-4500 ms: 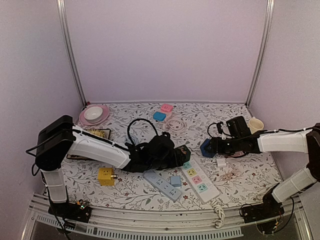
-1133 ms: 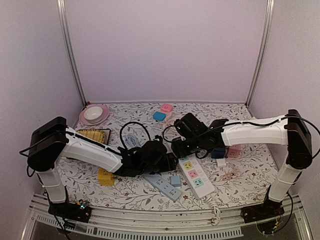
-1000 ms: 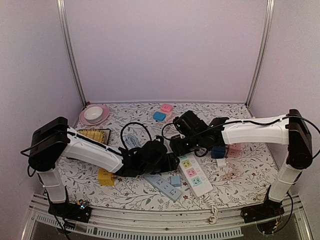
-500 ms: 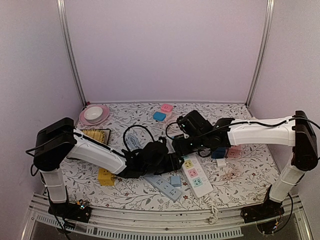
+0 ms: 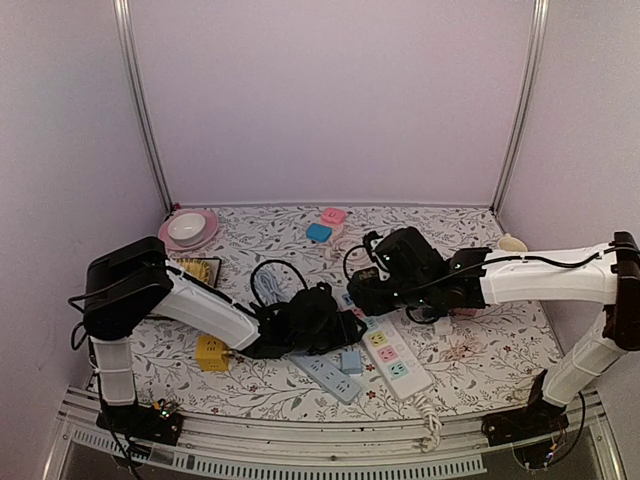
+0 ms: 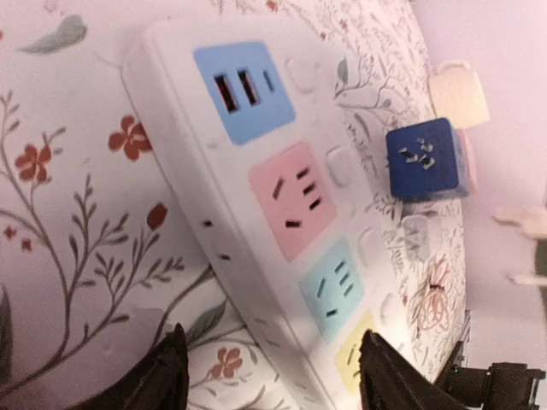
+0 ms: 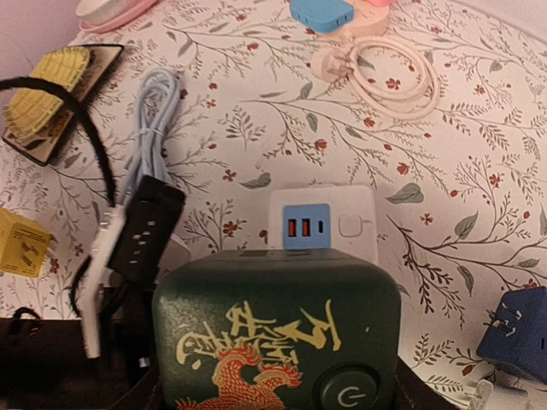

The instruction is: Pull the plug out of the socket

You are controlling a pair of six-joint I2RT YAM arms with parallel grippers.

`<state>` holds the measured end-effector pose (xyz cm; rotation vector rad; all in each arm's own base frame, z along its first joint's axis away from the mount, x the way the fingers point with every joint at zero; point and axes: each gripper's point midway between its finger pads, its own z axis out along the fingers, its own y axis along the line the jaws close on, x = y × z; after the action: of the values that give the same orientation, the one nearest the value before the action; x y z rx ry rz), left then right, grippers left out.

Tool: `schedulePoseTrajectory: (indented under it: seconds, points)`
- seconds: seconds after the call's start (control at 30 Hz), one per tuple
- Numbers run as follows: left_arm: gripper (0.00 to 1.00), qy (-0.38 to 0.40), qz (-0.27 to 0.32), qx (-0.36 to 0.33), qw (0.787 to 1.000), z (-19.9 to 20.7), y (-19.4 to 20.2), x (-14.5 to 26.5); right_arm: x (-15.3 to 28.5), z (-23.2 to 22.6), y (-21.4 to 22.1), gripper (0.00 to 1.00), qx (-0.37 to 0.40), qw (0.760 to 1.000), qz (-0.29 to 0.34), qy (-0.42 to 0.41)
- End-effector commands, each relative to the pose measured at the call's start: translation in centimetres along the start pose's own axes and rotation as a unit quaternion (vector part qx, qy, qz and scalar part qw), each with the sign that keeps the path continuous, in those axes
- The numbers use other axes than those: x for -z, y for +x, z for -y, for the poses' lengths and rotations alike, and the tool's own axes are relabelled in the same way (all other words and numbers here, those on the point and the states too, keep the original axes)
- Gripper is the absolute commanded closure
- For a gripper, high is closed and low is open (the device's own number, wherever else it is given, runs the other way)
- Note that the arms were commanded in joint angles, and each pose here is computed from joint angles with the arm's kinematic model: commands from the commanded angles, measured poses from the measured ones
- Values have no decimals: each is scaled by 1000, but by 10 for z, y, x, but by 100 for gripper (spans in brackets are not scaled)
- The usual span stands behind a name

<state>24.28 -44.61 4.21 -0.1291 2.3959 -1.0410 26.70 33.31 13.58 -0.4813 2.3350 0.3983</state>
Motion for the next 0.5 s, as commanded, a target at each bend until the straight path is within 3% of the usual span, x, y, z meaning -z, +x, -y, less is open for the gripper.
schedulePoseTrajectory:
  seconds: [0.0,0.27,0.47]
  points:
    - [30,-101,-22,-3,995,-69,13,-5,30,-23,-35,66,-5,996,73,-51]
    - [30,-86,-16,-20,996,-58,8,-3,32,-11,-37,66,2,997,77,-18]
    - [30,-50,7,-55,997,-20,-7,12,27,12,-39,66,-28,997,65,-13]
